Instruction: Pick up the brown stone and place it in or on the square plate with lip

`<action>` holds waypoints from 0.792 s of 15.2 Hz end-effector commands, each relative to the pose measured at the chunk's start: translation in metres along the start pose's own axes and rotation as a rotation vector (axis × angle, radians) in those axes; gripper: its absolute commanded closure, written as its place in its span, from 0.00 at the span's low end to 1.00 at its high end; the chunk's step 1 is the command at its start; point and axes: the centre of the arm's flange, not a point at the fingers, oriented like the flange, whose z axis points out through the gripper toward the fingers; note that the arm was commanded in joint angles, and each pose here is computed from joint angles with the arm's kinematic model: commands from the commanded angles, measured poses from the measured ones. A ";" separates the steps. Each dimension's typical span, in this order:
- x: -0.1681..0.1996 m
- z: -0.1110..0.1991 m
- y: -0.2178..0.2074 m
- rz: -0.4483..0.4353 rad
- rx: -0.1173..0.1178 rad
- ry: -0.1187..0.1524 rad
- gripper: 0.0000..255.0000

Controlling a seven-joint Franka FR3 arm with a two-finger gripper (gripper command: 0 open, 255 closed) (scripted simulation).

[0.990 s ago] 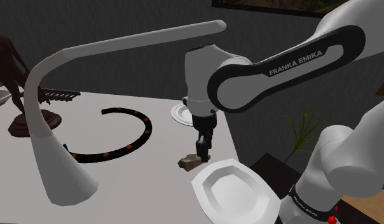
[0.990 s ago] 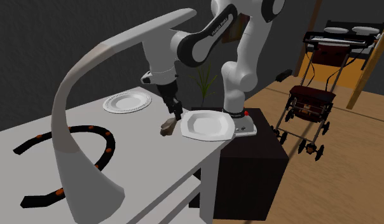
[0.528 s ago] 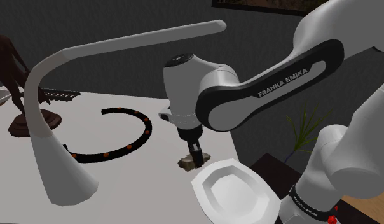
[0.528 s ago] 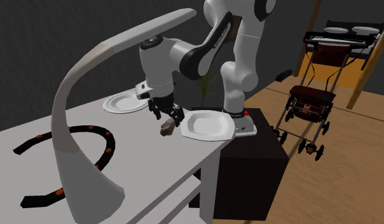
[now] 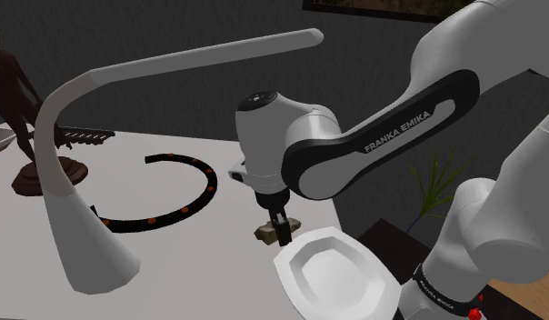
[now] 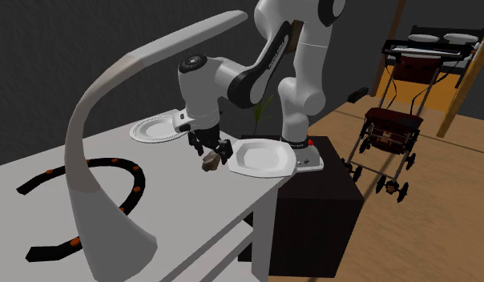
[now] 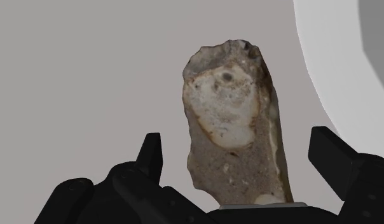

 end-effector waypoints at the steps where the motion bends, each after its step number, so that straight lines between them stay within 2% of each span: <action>1: 0.000 0.000 0.000 0.000 0.000 0.000 0.00; 4: 0.000 0.000 0.000 0.000 0.000 0.000 0.00; 5: 0.000 0.000 0.000 0.000 0.000 0.000 1.00; 12: 0.000 0.000 0.000 0.000 0.000 0.000 1.00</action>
